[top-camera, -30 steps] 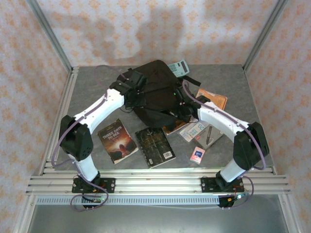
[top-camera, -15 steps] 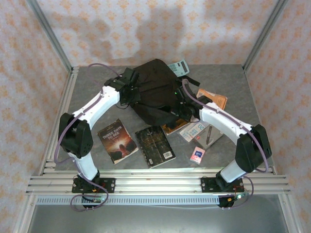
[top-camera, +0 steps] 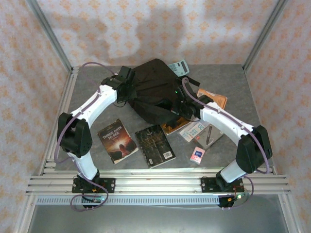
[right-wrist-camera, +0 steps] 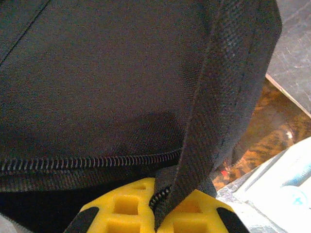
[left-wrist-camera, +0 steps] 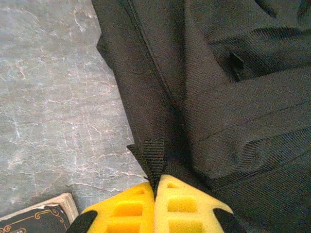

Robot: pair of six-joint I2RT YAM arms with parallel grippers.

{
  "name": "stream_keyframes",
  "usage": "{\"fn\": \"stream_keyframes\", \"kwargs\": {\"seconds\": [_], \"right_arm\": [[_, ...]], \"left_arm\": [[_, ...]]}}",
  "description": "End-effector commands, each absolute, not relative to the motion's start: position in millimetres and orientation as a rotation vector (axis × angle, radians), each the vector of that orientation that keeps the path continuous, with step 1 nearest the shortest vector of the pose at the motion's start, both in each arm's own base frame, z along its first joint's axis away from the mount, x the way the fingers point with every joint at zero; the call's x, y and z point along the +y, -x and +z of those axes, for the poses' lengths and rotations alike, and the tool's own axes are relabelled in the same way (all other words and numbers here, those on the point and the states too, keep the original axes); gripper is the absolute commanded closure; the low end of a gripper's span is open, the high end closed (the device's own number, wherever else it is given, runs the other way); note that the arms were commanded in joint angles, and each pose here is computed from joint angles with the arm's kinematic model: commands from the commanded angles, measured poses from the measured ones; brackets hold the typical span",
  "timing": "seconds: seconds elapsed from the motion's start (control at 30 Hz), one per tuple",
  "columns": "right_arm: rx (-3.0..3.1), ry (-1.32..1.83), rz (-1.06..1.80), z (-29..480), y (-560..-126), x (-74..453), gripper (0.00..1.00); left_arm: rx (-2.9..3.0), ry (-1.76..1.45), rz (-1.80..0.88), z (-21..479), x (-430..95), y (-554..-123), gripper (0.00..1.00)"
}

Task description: Pack books, pencil case, and school supplies into a backpack

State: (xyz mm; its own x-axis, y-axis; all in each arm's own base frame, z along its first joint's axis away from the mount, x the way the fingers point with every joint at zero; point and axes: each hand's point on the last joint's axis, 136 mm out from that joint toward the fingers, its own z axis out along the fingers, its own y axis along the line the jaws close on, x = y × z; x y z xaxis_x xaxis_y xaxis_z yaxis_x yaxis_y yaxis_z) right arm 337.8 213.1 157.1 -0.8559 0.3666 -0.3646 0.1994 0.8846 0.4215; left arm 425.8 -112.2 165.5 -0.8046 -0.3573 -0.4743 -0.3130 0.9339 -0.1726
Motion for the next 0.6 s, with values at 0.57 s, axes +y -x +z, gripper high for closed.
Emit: {"fn": "stream_keyframes", "kwargs": {"seconds": [0.57], "right_arm": [[2.496, -0.170, 0.602, 184.4, -429.1, 286.2, 1.00]], "left_arm": [[2.164, 1.066, 0.058, 203.5, 48.7, -368.7, 1.00]]}}
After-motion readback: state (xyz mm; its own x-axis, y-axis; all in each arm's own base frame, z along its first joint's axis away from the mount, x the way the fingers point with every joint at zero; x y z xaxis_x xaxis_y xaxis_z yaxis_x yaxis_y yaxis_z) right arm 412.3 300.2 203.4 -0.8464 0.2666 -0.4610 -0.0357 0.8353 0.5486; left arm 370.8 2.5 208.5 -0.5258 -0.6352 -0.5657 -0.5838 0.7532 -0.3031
